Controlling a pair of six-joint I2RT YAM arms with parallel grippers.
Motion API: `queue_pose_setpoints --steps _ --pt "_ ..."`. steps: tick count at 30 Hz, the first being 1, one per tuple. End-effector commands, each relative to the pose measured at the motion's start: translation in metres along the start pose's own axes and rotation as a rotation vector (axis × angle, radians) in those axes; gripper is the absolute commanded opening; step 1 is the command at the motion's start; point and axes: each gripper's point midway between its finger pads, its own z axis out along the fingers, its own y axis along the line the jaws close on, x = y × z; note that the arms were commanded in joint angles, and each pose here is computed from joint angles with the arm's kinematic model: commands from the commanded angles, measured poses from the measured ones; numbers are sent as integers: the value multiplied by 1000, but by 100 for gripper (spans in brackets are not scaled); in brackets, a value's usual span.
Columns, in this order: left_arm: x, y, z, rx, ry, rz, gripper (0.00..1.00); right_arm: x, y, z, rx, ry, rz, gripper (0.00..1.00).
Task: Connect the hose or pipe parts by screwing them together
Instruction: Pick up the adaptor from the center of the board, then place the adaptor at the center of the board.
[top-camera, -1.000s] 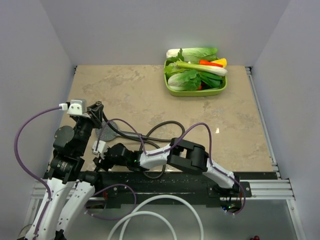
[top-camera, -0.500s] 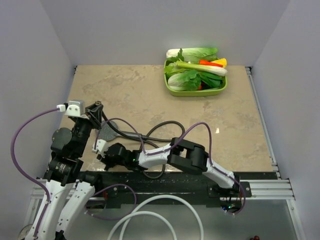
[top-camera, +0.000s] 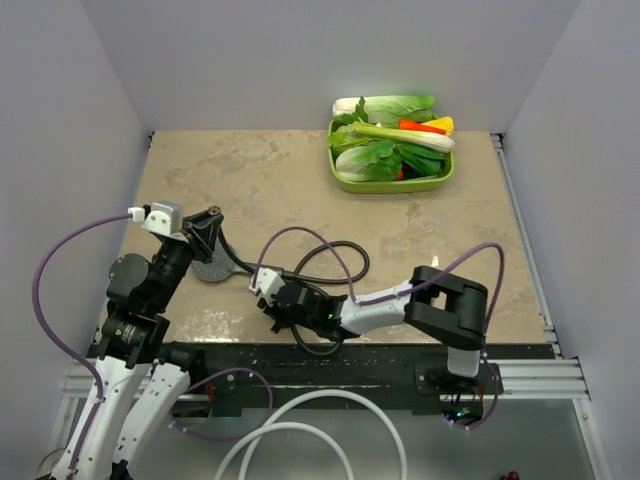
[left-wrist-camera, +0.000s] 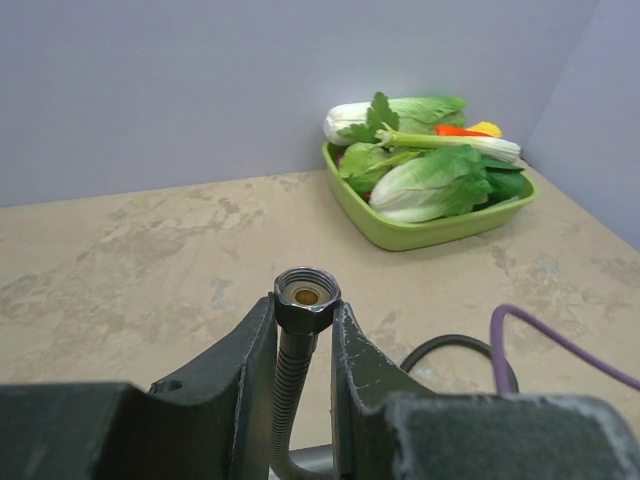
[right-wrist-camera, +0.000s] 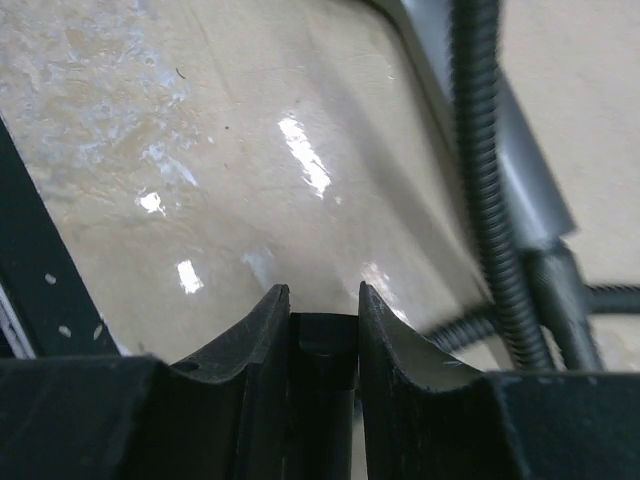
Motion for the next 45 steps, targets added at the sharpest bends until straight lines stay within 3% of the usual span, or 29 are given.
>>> queue_pose_setpoints --steps 1,6,9,13,17,23,32,33,36,39,42,45 --pt "16 -28 6 170 19 -34 0 -75 -25 -53 73 -183 30 0" --pt "41 -42 9 268 98 -24 0 -93 -55 -105 128 -237 65 0" --pt "51 -69 -1 450 130 -6 0 -92 -83 -134 223 -232 102 0" --pt "58 -99 -19 660 170 -2 0 -47 -139 -158 451 -86 187 0" --pt "54 -108 -27 729 176 10 0 5 -208 -184 731 36 399 0" --pt "56 -121 -45 855 223 31 0 38 -256 -184 890 155 587 0" --pt "55 -132 -66 1002 218 153 0 98 -284 -151 929 341 722 0" --pt "56 -132 -67 1011 225 157 0 102 -285 -149 929 355 729 2" --pt "60 -131 -66 1027 252 167 0 113 -287 -144 917 390 756 33" --pt "67 -130 -62 1039 288 174 0 120 -287 -143 911 425 767 58" --pt "70 -127 -57 1032 310 192 0 119 -287 -147 906 440 763 71" --pt "81 -124 -52 1041 382 217 0 116 -283 -152 893 436 767 69"
